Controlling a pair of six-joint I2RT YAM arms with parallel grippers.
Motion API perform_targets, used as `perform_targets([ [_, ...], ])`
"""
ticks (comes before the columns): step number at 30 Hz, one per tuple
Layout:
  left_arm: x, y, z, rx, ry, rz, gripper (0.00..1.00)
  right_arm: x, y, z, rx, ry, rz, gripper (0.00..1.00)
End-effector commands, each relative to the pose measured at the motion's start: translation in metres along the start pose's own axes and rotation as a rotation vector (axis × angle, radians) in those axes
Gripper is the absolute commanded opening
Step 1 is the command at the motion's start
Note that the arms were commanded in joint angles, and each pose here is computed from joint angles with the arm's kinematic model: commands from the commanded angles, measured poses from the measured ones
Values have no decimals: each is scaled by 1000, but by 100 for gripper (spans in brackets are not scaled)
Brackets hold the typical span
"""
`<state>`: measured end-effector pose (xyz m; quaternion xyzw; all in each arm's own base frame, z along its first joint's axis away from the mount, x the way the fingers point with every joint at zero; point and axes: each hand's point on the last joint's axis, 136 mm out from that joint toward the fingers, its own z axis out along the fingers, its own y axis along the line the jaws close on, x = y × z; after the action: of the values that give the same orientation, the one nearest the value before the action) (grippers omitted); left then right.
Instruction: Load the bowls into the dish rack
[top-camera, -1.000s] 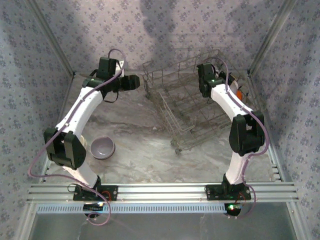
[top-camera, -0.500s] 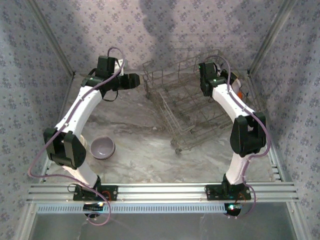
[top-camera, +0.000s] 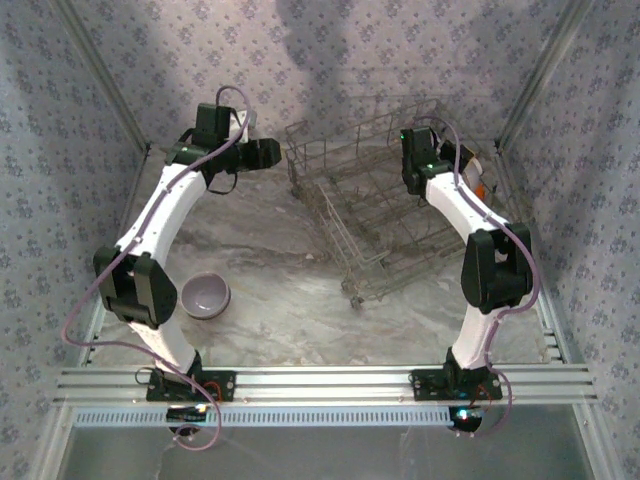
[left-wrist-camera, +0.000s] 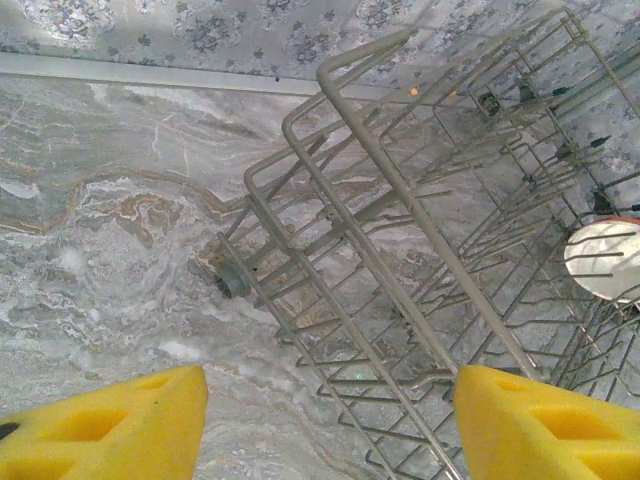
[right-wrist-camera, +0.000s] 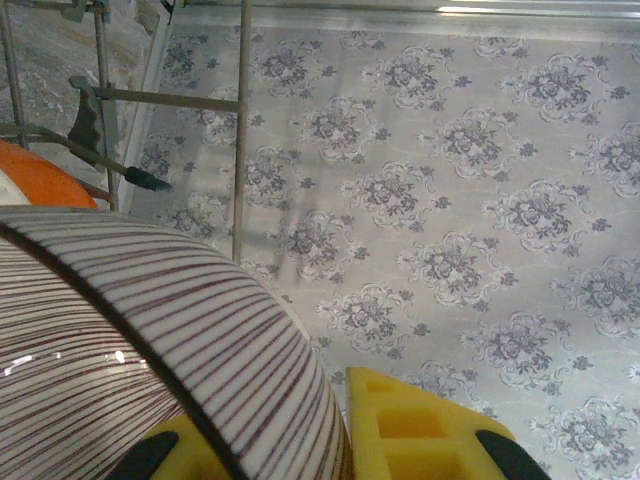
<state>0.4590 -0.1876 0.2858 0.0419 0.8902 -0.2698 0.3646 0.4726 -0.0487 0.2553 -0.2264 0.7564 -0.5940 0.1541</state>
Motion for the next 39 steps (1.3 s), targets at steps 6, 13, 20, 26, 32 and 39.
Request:
perform_targets([
  [6, -8, 2, -2, 28, -18, 8, 67, 0, 8, -1, 37, 29, -36, 0],
  [13, -10, 4, -2, 52, -36, -6, 67, 2, 15, -1, 36, 50, -72, 0],
  [20, -12, 1, -6, 73, -50, -7, 67, 6, 22, 6, 37, 85, -109, 0],
  [26, -8, -1, -8, 88, -52, -17, 67, 11, 24, 9, 35, 123, -142, 0],
  [32, -2, -1, -10, 93, -48, -24, 67, 10, 24, 14, 31, 137, -158, 0],
  [39, 2, 0, -11, 92, -44, -29, 67, 8, 22, 17, 24, 127, -177, 0],
])
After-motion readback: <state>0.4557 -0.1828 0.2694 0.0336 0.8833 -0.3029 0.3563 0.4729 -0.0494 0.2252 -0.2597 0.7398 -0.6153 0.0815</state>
